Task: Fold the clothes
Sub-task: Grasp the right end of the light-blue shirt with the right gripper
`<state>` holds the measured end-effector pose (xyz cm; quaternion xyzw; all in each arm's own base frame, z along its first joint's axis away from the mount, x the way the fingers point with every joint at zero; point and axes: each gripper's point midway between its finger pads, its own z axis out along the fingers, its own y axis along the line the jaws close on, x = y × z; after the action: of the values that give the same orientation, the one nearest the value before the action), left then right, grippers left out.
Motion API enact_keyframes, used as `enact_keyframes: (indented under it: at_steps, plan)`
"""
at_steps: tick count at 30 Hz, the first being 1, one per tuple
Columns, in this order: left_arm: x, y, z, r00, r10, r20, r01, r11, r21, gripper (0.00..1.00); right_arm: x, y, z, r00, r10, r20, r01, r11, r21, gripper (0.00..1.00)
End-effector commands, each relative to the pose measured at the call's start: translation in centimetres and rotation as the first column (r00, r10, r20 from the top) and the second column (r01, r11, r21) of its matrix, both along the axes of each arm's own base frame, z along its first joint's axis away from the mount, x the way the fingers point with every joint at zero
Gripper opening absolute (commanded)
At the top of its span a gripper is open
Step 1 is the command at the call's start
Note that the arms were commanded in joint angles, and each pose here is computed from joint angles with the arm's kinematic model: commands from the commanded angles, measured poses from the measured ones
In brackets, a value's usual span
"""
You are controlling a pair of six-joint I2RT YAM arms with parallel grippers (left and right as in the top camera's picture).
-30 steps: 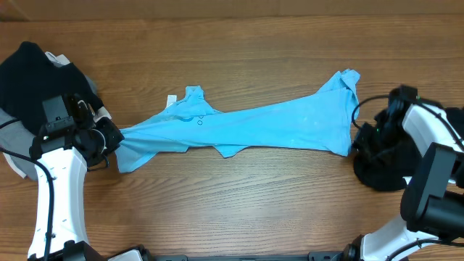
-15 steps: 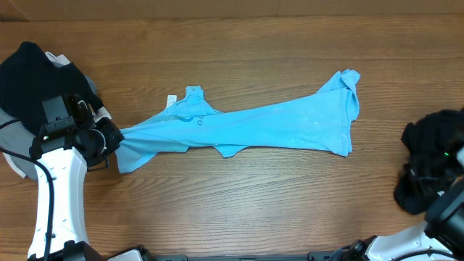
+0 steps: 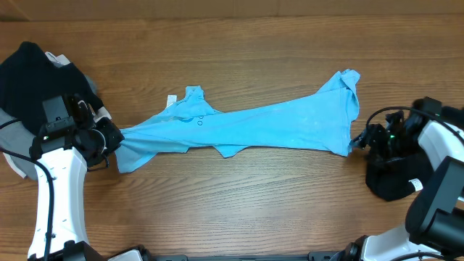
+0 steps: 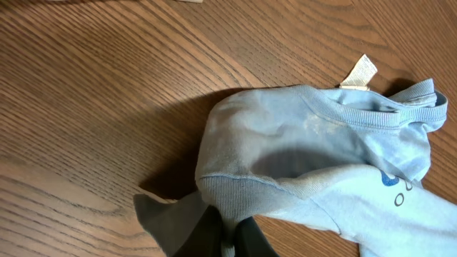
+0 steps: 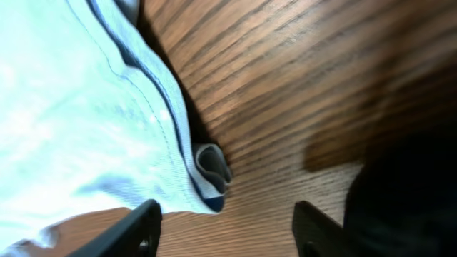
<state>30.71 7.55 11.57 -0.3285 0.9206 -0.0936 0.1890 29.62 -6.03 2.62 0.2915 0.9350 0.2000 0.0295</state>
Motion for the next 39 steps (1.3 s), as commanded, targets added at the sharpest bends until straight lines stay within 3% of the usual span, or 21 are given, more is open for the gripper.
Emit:
enact_keyframes:
  at_steps: [1, 9, 15, 17, 18, 19, 21, 23, 25, 28, 31, 32, 34, 36, 39]
  plan:
    - [0.5, -0.1, 1.2, 0.999, -0.029, 0.038, 0.028, 0.999, 0.021, 0.09, 0.2, 0.2, 0.1, 0.999, 0.041, 0.005, -0.040, 0.997, -0.065, 0.67]
    - [0.5, -0.1, 1.2, 0.999, -0.029, 0.038, 0.028, 0.999, 0.021, 0.09, 2.3, 2.6, -1.3, 0.988, 0.144, 0.047, -0.140, 0.986, -0.086, 0.69]
    - [0.5, -0.1, 1.3, 0.999, -0.029, 0.039, 0.028, 0.999, 0.022, 0.09, 3.6, 3.6, -1.9, 0.978, 0.190, 0.081, -0.181, 0.977, -0.109, 0.63]
    - [0.6, -0.1, 1.3, 0.999, -0.029, 0.042, 0.028, 0.999, 0.023, 0.09, 3.4, 4.0, -1.9, 0.977, 0.200, 0.073, -0.192, 0.976, -0.105, 0.53]
    - [0.6, -0.1, 1.3, 0.999, -0.029, 0.042, 0.028, 0.999, 0.023, 0.09, 3.3, 4.3, -2.0, 0.974, 0.216, 0.068, -0.208, 0.973, -0.104, 0.27]
    - [0.6, -0.1, 1.3, 0.999, -0.029, 0.042, 0.028, 0.999, 0.023, 0.09, 3.2, 4.5, -2.0, 0.971, 0.229, 0.067, -0.221, 0.970, -0.105, 0.18]
    - [0.6, -0.1, 1.3, 0.999, -0.029, 0.042, 0.028, 0.999, 0.023, 0.09, 3.0, 4.8, -2.0, 0.970, 0.236, 0.059, -0.229, 0.968, -0.102, 0.10]
    - [0.6, -0.1, 1.3, 0.999, -0.029, 0.041, 0.028, 0.999, 0.023, 0.09, 1.9, 5.0, -2.0, 0.972, 0.234, 0.015, -0.232, 0.969, -0.080, 0.08]
    - [0.6, -0.1, 1.3, 0.999, -0.029, 0.041, 0.028, 0.999, 0.023, 0.10, -0.6, 5.4, -1.0, 0.969, 0.221, -0.109, -0.224, 0.974, -0.020, 0.09]
    - [0.6, -0.1, 1.3, 0.999, -0.029, 0.042, 0.028, 0.999, 0.023, 0.09, -1.4, 5.6, 1.3, 0.958, 0.223, -0.178, -0.224, 0.974, 0.014, 0.09]
    - [0.6, -0.1, 1.3, 0.999, -0.029, 0.042, 0.028, 0.999, 0.023, 0.09, 2.9, 5.1, 5.3, 0.974, 0.220, -0.053, -0.221, 0.975, -0.020, 0.09]
    - [0.6, -0.1, 1.3, 0.999, -0.029, 0.042, 0.028, 0.999, 0.023, 0.09, 5.3, 4.8, 6.5, 0.975, 0.220, 0.037, -0.218, 0.975, -0.046, 0.15]
    - [0.5, -0.1, 1.3, 0.999, -0.029, 0.041, 0.028, 0.999, 0.022, 0.09, 9.3, 3.9, 8.0, 0.959, 0.213, 0.187, -0.195, 0.974, -0.112, 0.45]
    - [0.4, -0.1, 1.2, 0.999, -0.029, 0.034, 0.029, 0.999, 0.020, 0.09, 9.1, 3.9, 7.7, 0.961, 0.214, 0.173, -0.197, 0.974, -0.111, 0.59]
    - [0.4, -0.1, 1.2, 0.999, -0.029, 0.034, 0.029, 0.999, 0.020, 0.09, 7.2, 3.4, 6.7, 0.975, 0.210, 0.077, -0.199, 0.971, -0.129, 0.59]
